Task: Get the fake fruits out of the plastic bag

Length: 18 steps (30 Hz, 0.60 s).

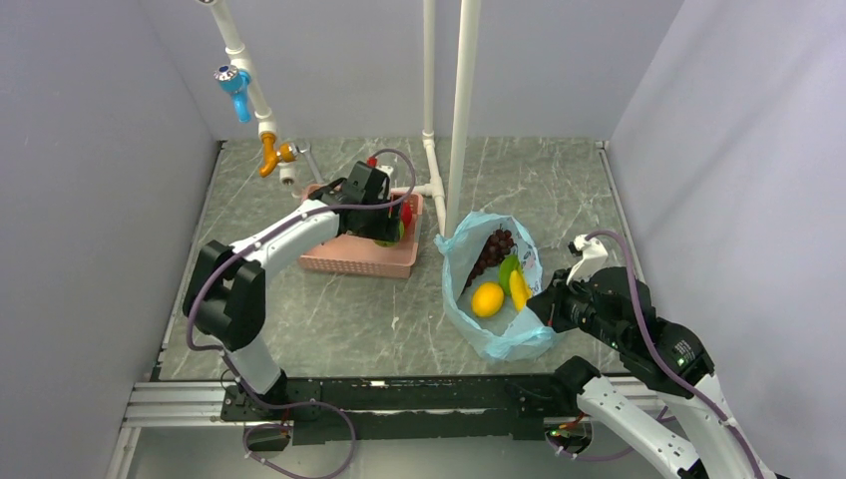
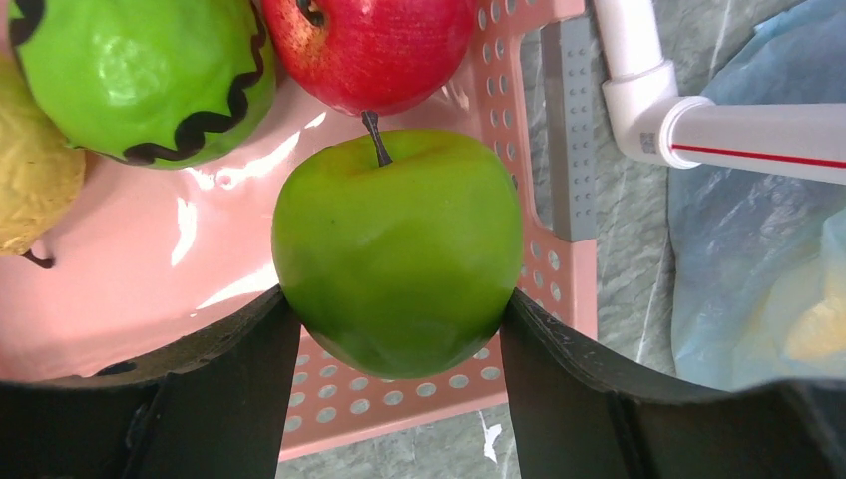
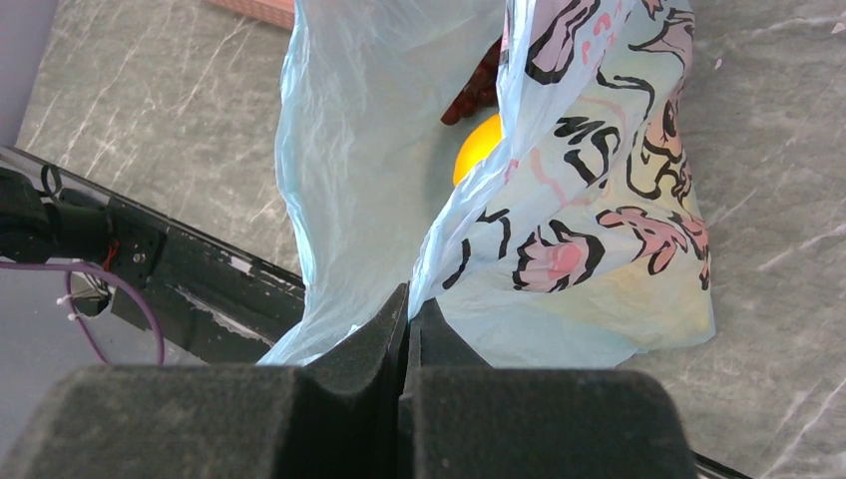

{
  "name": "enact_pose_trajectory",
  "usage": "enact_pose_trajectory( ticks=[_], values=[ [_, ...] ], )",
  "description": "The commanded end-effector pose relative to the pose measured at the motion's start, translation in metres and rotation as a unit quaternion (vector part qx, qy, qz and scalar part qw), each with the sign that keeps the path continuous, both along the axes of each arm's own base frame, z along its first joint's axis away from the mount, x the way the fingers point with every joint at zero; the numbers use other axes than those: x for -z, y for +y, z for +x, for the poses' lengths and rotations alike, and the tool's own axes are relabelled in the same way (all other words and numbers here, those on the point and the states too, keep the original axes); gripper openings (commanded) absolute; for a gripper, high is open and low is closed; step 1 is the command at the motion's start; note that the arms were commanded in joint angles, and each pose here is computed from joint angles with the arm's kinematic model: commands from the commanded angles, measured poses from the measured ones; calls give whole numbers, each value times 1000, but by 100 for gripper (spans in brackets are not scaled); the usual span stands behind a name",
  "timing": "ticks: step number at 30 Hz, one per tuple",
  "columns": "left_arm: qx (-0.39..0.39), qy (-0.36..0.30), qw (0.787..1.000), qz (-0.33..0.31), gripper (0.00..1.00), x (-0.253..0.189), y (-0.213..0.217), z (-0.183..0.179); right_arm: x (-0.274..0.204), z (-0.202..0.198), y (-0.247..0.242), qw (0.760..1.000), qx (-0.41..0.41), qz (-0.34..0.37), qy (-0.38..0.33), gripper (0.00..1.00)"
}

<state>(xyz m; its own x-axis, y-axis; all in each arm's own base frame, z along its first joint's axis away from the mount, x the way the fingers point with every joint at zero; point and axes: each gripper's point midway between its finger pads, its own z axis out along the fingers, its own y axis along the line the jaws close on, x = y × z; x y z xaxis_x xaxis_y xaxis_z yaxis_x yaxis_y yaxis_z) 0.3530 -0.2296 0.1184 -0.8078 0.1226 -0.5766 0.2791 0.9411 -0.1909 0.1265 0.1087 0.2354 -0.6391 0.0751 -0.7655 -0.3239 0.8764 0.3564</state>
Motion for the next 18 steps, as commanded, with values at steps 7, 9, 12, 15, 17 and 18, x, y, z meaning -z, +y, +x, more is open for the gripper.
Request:
enact_pose_trajectory(
  ticks=[7,9,12,15,17,18],
  values=[
    [23,34,999,-26,41,14,-18,-1,-11,7,4,1000,1,14,-23,0],
    [23,44,998,-26,45,21,-19,-2,-11,7,4,1000,2,14,-23,0],
    [28,56,998,-28,53,28,-22,-5,-11,6,4,1000,2,15,-23,0],
    [32,64,997,-31,61,33,-24,-6,-10,6,4,1000,1,15,-23,0],
    [35,66,997,-35,66,35,-26,-6,-11,6,4,1000,1,15,-23,0],
    [37,67,996,-36,69,35,-27,-6,-10,6,4,1000,1,14,-22,0]
  ],
)
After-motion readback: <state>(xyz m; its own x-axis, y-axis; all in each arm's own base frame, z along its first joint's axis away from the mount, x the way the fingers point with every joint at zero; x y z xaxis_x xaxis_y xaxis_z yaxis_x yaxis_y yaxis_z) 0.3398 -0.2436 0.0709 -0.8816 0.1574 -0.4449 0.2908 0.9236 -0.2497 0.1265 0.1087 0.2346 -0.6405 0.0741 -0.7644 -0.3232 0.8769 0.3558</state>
